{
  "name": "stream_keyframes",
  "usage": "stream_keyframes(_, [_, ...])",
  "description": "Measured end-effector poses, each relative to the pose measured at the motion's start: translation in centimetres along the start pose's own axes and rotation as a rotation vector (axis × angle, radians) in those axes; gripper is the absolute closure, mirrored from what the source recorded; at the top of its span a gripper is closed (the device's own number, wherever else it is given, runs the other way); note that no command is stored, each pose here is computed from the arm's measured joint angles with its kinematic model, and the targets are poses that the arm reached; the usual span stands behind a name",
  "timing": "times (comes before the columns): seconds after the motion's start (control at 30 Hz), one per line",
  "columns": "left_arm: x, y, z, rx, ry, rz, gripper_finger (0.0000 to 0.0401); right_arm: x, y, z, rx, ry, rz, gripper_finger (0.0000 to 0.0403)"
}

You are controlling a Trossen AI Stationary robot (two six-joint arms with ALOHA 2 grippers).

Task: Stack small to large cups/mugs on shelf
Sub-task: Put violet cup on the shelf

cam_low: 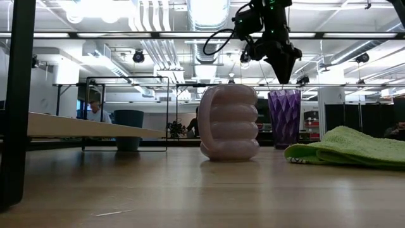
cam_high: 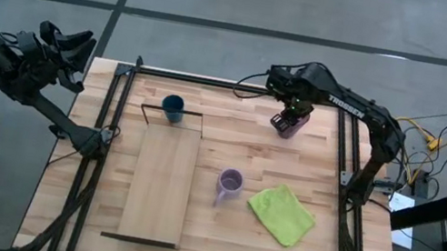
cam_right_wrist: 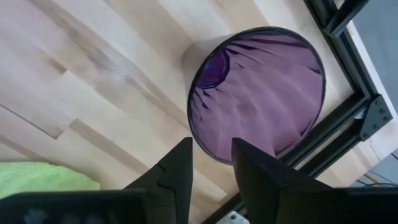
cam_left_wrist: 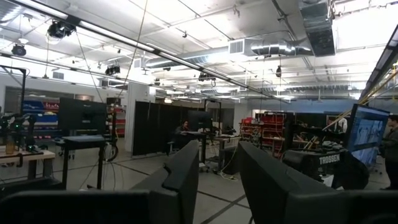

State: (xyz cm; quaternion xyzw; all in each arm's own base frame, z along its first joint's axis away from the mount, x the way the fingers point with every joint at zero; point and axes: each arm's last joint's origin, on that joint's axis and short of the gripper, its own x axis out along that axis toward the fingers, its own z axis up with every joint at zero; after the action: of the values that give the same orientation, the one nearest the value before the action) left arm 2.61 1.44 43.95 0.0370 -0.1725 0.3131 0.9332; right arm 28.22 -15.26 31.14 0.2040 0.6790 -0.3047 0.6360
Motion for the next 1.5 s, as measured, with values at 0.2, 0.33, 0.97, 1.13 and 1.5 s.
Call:
stream_keyframes(0.2, [0.0,0.0,0.0,0.001,0.0,0.0,0.0301,0.1,0.1,0.0,0.003,0.009,0.024,0.0296])
stream_keyframes(0.33, [0.0,0.0,0.0,0.0,0.0,0.0,0.0301,0.1,0.1,0.0,-0.004,0.012,0.038,0.0296])
stream_keyframes(0.97, [0.0,0.0,0.0,0.002,0.001,0.0,0.0301,1.1,0.5,0.6,-0.027,-0.024,0.082,0.0296])
stream_keyframes(1.13, [0.0,0.0,0.0,0.002,0.001,0.0,0.0301,2.1,0.7,0.5,-0.029,-0.007,0.074,0.0296])
stream_keyframes(1.5, [0.0,0.0,0.0,0.002,0.001,0.0,0.0301,3.0,0.9,0.8,-0.077,-0.026,0.076,0.038])
